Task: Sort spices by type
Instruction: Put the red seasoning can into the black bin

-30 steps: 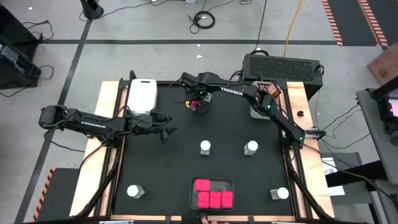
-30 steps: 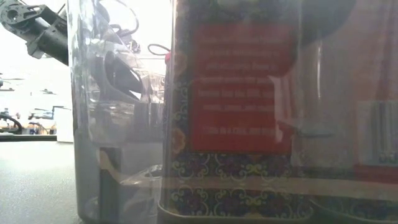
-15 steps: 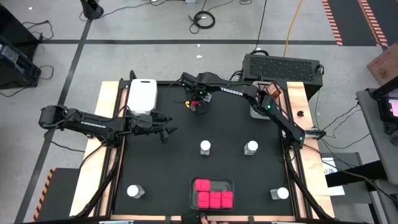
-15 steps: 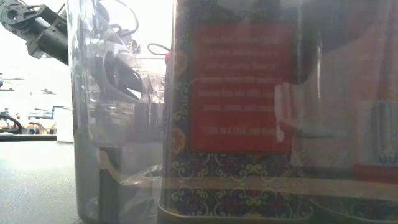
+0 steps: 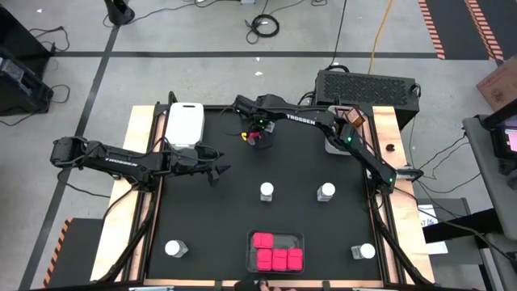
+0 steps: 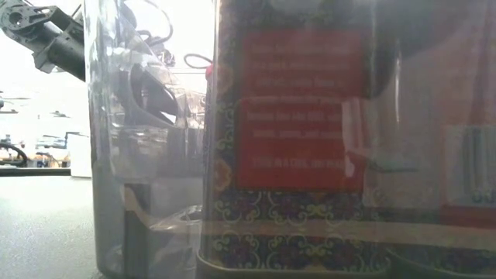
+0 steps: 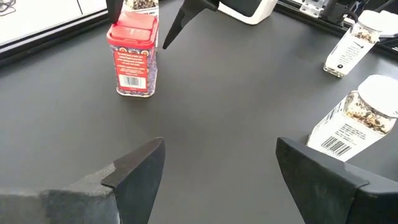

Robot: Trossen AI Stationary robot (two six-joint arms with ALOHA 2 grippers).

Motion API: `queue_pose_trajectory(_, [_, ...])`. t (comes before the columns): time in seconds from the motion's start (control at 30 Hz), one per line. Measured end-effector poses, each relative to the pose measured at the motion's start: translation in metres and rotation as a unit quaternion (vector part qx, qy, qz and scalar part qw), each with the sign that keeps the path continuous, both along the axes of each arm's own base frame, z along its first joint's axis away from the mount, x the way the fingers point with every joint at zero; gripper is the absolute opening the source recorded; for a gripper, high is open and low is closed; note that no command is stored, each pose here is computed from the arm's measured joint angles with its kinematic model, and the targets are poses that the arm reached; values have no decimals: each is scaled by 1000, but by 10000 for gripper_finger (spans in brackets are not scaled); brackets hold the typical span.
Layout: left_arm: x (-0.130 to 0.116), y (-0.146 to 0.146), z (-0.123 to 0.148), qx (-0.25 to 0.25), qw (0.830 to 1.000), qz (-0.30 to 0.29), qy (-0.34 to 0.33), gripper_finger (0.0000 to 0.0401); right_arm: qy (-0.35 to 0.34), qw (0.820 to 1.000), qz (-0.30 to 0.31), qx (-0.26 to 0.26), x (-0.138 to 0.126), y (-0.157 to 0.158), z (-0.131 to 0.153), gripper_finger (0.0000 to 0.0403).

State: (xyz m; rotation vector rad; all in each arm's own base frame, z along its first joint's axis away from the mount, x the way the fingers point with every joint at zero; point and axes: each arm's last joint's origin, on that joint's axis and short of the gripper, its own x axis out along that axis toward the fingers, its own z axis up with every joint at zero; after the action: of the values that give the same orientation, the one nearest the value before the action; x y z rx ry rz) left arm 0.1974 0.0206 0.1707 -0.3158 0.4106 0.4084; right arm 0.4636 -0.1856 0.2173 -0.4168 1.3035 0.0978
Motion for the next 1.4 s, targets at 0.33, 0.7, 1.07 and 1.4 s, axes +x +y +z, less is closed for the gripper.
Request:
queue_pose_trajectory(0.33, [0, 0, 0, 28, 999, -14, 12, 311, 1, 1000, 8, 3, 6, 18, 0, 279])
queue_pose_trajectory(0.7, [0, 0, 0, 43, 999, -22, 18, 311, 9, 998, 58, -7, 10, 31, 0, 279])
queue_pose_trajectory(1.07, [0, 0, 0, 53, 998, -27, 21, 311, 6, 991, 130, -32, 14, 33, 1, 279])
queue_pose_trajectory(1.4, [0, 0, 0, 64, 997, -33, 25, 311, 37, 983, 154, -95, 17, 43, 1, 279])
